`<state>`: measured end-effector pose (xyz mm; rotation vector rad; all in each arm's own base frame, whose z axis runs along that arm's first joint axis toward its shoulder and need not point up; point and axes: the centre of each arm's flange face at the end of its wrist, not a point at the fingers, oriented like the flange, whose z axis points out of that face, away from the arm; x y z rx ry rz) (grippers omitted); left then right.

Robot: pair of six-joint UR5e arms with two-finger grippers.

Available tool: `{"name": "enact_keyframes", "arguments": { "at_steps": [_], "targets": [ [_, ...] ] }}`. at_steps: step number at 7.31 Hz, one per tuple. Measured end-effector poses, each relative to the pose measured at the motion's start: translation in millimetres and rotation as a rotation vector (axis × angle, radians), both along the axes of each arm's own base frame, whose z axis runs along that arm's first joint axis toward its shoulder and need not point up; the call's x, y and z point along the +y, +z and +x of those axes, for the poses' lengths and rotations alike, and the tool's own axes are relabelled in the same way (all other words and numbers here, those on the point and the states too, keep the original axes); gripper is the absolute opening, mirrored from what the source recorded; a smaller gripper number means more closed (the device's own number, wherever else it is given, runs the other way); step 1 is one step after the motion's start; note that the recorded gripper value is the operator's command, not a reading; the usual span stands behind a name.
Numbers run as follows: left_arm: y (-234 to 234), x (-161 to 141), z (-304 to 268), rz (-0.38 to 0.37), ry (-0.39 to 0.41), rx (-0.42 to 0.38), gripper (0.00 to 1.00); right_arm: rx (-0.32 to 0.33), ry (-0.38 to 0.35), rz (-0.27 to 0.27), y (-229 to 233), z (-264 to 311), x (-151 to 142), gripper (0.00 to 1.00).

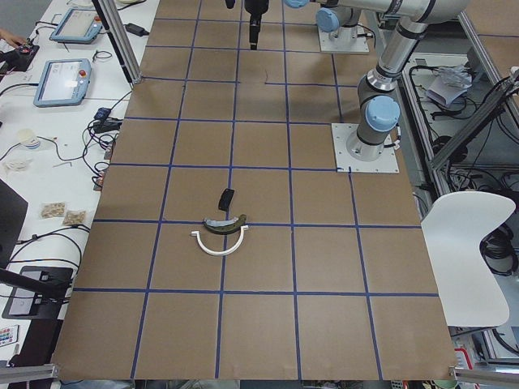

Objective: Place bearing gear from tray to pile

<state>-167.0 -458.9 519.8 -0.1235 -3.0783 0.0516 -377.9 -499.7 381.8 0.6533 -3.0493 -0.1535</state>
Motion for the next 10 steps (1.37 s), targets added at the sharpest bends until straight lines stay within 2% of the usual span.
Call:
{"name": "enact_keyframes", "arguments": {
  "at_steps": [1,2,3,5,6,10],
  "targets": [
    [-1,1,0,0.001,-0.001,0.000,1.00,-0.018,-0.003,0.017,-24,-24,7,1.00],
    [-1,1,-1,0.002,-0.002,0.000,1.00,-0.038,0.034,0.028,-43,-33,11,1.00],
    [-2,1,-1,0.004,-0.002,-0.001,1.00,-0.040,0.085,0.022,-66,-38,16,1.00],
    [-4,1,0,0.008,-0.001,-0.001,1.00,-0.005,0.114,-0.004,-116,-43,40,1.00],
    [-5,2,-1,0.010,-0.002,-0.001,1.00,-0.015,0.139,0.000,-141,-45,56,1.00],
    [-6,2,-1,0.013,-0.002,-0.001,1.00,-0.009,0.213,0.033,-185,-64,81,1.00]
  ]
}}
